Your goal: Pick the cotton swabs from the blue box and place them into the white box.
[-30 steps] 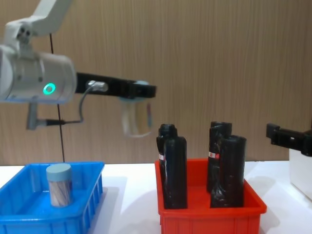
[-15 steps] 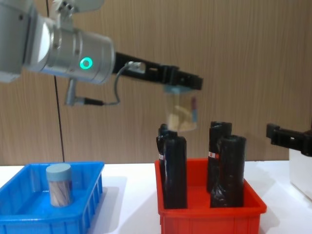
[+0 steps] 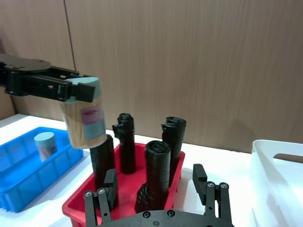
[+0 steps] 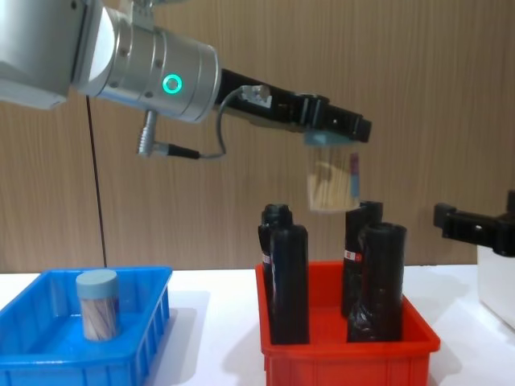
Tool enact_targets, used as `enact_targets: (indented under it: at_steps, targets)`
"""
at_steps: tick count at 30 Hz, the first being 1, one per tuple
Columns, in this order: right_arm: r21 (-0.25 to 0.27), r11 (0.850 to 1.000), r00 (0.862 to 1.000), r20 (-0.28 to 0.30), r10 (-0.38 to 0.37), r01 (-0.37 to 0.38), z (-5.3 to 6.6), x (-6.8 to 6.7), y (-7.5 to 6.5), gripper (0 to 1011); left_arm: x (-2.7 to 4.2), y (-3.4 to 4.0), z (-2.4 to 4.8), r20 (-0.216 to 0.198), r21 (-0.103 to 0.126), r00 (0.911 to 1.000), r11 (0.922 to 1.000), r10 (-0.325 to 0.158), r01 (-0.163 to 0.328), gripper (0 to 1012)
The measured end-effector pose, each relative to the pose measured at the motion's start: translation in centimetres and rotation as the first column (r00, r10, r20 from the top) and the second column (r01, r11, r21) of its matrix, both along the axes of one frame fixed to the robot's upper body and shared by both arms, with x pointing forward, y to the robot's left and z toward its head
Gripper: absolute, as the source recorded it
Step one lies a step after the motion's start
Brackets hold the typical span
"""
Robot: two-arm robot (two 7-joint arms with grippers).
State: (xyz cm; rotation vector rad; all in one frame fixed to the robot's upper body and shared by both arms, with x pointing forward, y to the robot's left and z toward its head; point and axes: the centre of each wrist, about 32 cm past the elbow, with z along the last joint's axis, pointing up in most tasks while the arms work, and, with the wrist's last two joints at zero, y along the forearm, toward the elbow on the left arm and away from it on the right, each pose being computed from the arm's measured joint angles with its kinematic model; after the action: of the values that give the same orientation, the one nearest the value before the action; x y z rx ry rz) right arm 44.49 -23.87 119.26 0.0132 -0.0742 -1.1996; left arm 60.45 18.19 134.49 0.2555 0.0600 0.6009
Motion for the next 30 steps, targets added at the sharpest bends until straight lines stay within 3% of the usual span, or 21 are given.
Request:
enact_targets:
  at_steps: [6,14,30]
  targets:
    - [-0.009,0.998,0.998,-0.023,0.054,-0.054,0.7,0.4,-0.3,1002,0.24,-0.28,0.31,-0.009,0.002,0.9998,0.9999,-0.017,0.017,664]
    - [-0.009,0.989,0.986,-0.077,0.149,-0.15,2.0,1.2,-0.5,1002,0.44,-0.52,0.55,-0.016,0.003,0.9994,0.9995,-0.031,0.031,665]
    - [0.067,0.96,0.952,-0.134,0.277,-0.27,4.4,3.6,-0.3,1002,0.58,-0.69,0.74,-0.021,0.004,0.9989,0.9991,-0.042,0.042,665]
